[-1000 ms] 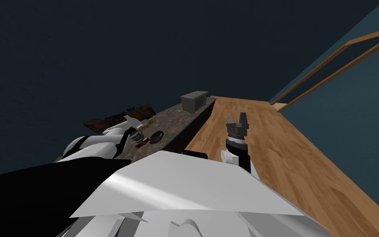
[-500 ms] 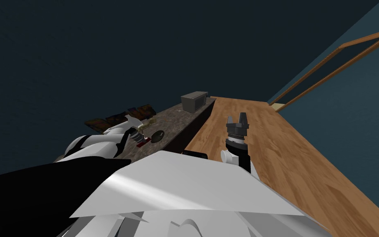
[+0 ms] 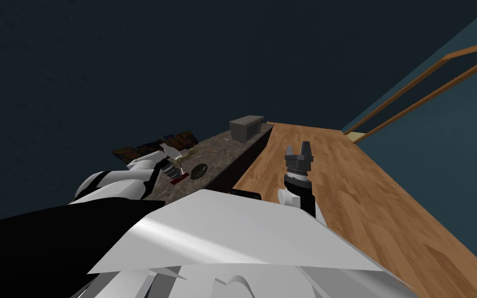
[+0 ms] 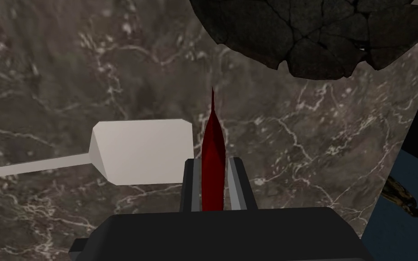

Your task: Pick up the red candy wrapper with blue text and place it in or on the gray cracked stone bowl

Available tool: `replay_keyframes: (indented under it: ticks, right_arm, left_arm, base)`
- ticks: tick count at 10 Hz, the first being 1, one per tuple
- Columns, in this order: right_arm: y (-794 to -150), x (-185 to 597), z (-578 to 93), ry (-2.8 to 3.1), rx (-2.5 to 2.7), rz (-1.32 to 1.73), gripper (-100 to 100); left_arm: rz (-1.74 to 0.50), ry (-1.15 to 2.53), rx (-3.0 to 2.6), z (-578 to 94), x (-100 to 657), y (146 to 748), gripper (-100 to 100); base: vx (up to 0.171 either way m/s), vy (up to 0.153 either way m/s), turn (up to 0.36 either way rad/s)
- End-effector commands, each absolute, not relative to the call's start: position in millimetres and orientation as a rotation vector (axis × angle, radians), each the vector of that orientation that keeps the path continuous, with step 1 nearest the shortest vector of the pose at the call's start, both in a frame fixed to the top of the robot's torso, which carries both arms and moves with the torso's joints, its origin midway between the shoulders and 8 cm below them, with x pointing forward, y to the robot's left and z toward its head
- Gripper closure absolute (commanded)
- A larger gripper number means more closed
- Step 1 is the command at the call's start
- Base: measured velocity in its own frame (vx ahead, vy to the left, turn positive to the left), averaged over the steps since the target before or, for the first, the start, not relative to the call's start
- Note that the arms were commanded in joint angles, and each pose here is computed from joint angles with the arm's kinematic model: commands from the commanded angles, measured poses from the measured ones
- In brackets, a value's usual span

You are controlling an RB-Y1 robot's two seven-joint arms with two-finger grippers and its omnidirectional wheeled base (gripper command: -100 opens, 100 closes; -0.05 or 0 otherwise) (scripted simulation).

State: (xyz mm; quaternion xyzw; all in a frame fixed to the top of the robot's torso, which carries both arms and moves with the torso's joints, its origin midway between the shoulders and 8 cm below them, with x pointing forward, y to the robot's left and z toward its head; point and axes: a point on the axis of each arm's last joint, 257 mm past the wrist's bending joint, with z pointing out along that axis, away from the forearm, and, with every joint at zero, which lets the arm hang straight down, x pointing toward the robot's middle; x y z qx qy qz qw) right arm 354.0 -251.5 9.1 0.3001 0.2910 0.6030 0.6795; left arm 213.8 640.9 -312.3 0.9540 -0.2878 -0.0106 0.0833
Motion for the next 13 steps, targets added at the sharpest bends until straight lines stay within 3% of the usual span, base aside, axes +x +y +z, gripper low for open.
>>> replay_keyframes:
  ticks: [1, 2, 3, 4, 13]
  right_arm:
    - [-251.5, 354.0, 9.1, 0.653, 0.674, 1.354, 0]
    - [-251.4, 354.0, 9.2, 0.653, 0.674, 1.354, 0]
    - [-251.4, 354.0, 9.2, 0.653, 0.674, 1.354, 0]
    - [-251.4, 354.0, 9.2, 0.653, 0.674, 1.354, 0]
    - [-251.4, 354.0, 9.2, 0.653, 0.674, 1.354, 0]
  left_arm:
    - [-0.028, -0.865, 2.845, -311.4, 213.9, 642.2, 100]
    - [-0.031, -0.864, 2.847, -311.3, 213.6, 642.3, 100]
    - [-0.029, -0.867, 2.846, -311.5, 213.9, 642.5, 0]
    - [-0.026, -0.851, 2.847, -297.1, 212.5, 646.0, 100]
    - [-0.021, -0.800, 2.849, -249.4, 205.2, 656.0, 100]
  base:
    - [0.039, -0.025, -0.015]
    - [0.010, -0.008, -0.014]
    - [0.000, 0.000, 0.000]
    - [0.027, -0.065, -0.051]
    - [0.037, -0.072, -0.027]
